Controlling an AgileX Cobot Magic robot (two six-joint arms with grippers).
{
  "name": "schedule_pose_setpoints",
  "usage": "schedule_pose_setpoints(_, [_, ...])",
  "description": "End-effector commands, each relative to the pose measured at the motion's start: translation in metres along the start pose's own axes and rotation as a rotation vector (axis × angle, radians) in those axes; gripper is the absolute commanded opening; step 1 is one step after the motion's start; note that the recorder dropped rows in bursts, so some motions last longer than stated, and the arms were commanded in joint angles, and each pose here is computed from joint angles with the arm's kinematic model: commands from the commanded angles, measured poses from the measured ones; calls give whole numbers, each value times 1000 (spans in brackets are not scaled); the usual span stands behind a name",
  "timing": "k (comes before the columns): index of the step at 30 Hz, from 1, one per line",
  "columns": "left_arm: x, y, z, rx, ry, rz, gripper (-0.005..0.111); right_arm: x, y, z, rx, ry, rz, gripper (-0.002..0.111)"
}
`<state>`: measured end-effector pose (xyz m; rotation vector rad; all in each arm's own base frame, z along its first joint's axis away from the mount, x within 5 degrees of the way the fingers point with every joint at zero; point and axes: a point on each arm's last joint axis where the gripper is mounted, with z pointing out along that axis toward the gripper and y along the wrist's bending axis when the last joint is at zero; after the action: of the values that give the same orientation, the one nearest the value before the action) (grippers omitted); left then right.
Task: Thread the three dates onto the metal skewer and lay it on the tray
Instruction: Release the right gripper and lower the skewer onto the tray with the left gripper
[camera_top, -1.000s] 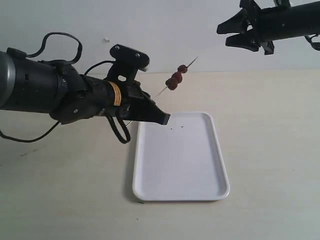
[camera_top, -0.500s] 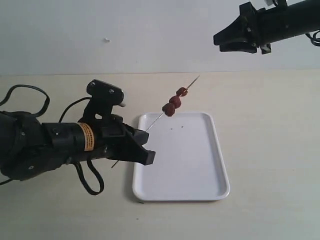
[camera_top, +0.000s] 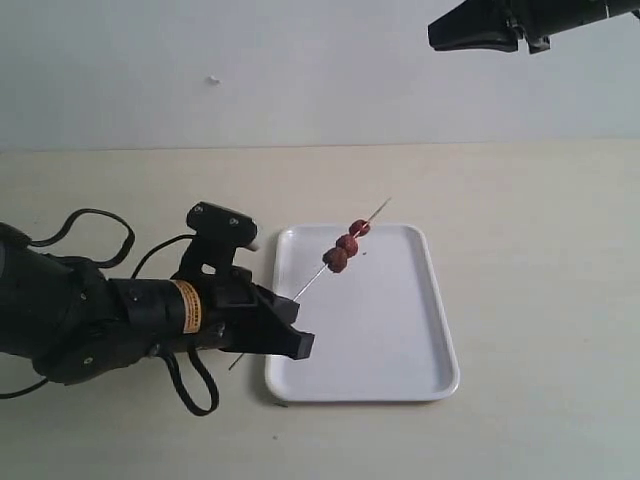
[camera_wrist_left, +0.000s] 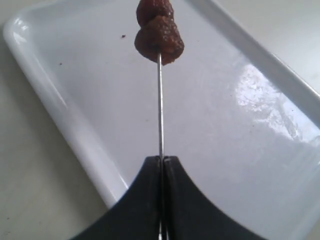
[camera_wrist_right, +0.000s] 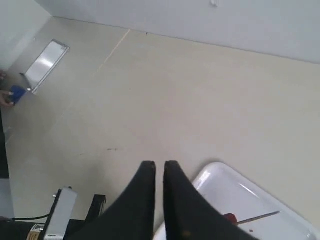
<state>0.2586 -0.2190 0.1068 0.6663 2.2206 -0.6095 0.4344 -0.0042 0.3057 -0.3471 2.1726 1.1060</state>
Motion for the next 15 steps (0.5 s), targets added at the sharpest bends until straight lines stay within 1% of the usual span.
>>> schedule_pose_setpoints(1, [-3, -2, -1, 9, -17, -48, 0, -5, 21, -4, -16, -7, -89, 7])
schedule_pose_setpoints(5, [-1, -2, 0, 6, 29, -71, 0, -6, 27, -1, -30, -10, -115, 7])
schedule_pose_setpoints(8, [-4, 0, 3, -33, 92, -70, 0, -6, 28, 1, -37, -11, -127, 7])
schedule_pose_setpoints(10, [-8, -1, 4, -46, 109, -64, 0, -6, 30, 3, -44, -11, -136, 7])
schedule_pose_setpoints(15, [-14, -15, 7, 1, 114, -15, 0, -6, 30, 3, -45, -12, -136, 7])
